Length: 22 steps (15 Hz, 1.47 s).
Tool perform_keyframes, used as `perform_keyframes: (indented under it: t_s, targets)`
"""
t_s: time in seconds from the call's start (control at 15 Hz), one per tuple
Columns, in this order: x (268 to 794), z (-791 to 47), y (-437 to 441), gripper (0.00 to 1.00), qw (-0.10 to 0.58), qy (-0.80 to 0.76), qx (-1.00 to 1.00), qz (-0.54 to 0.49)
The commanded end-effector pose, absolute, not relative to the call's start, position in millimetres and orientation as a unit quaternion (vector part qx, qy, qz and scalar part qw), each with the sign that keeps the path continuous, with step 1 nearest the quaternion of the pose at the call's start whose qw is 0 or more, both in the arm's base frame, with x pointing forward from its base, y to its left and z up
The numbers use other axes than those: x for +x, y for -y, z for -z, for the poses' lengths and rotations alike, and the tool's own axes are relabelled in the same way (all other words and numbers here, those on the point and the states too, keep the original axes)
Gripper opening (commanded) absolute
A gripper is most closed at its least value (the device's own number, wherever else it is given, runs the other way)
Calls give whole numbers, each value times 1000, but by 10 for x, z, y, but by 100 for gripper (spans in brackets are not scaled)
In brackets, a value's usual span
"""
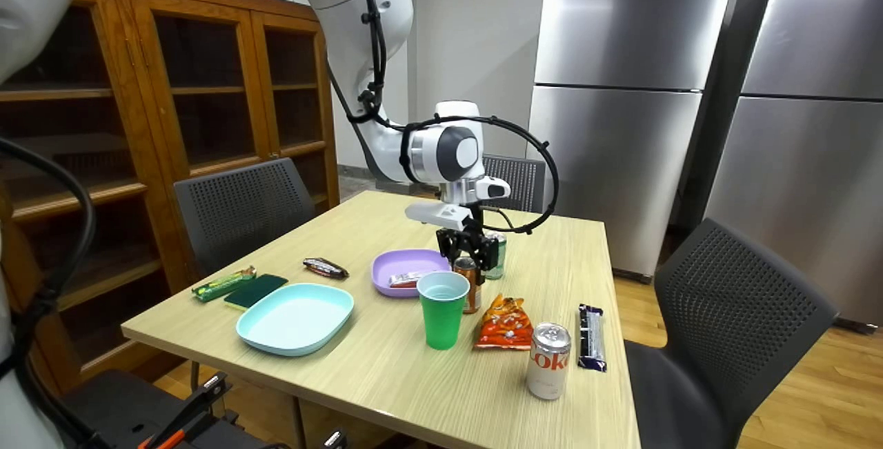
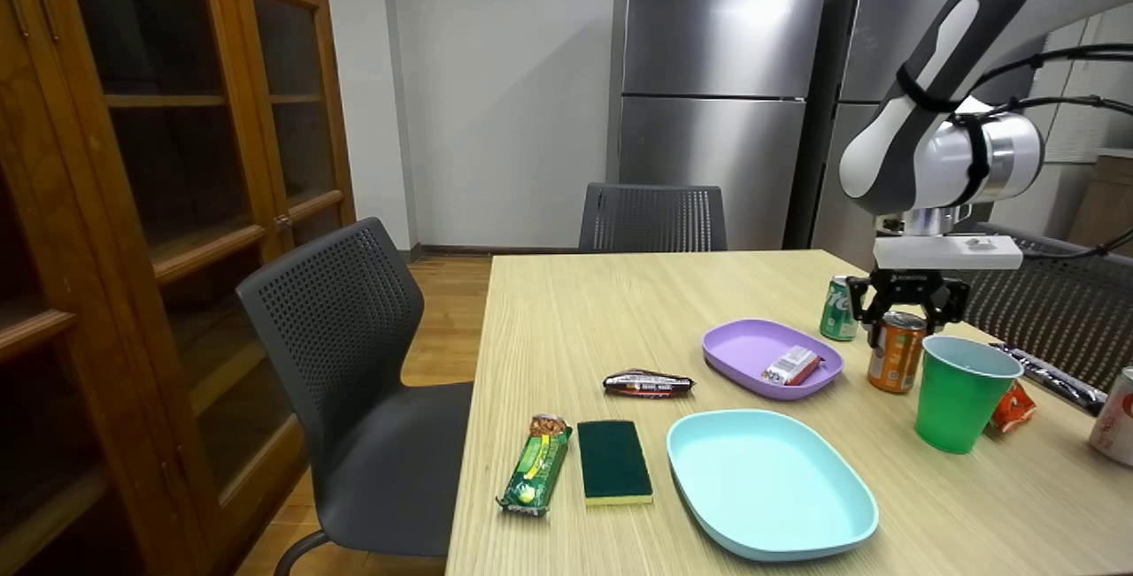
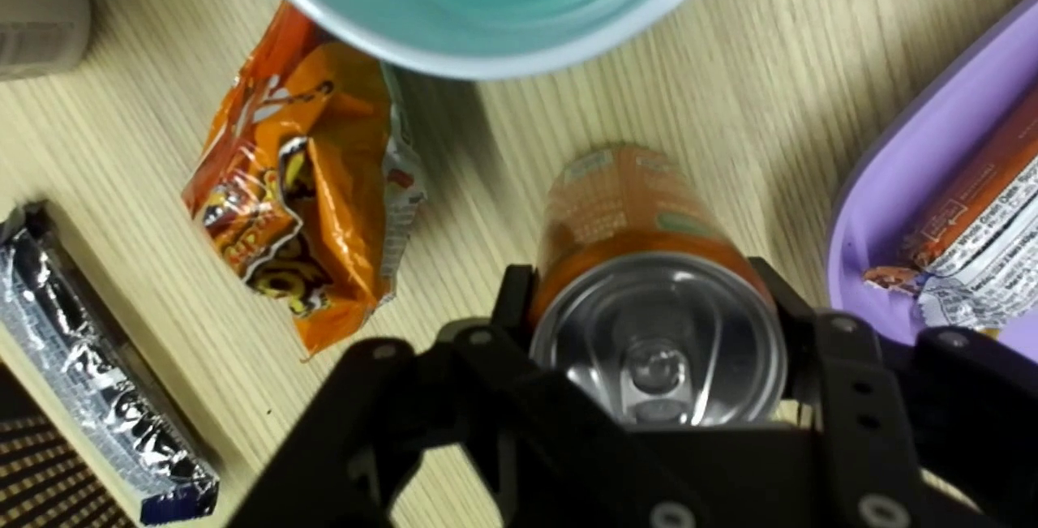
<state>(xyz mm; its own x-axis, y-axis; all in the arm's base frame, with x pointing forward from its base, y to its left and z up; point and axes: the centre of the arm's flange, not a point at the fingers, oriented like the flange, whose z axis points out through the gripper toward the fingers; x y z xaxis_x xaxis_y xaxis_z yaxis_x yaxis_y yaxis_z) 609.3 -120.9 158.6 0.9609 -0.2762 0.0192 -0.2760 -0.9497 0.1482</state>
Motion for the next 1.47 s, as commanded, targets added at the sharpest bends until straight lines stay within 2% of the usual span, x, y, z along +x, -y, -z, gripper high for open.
perform_keyframes:
  t_s: [0.0, 0.8, 1.4]
  targets:
    - [6057, -2034, 1274, 39, 92, 118, 988, -44]
    - [5905, -2824, 844, 39, 64, 117, 985, -109]
    - [5606, -2629, -218, 39, 79, 74, 989, -102]
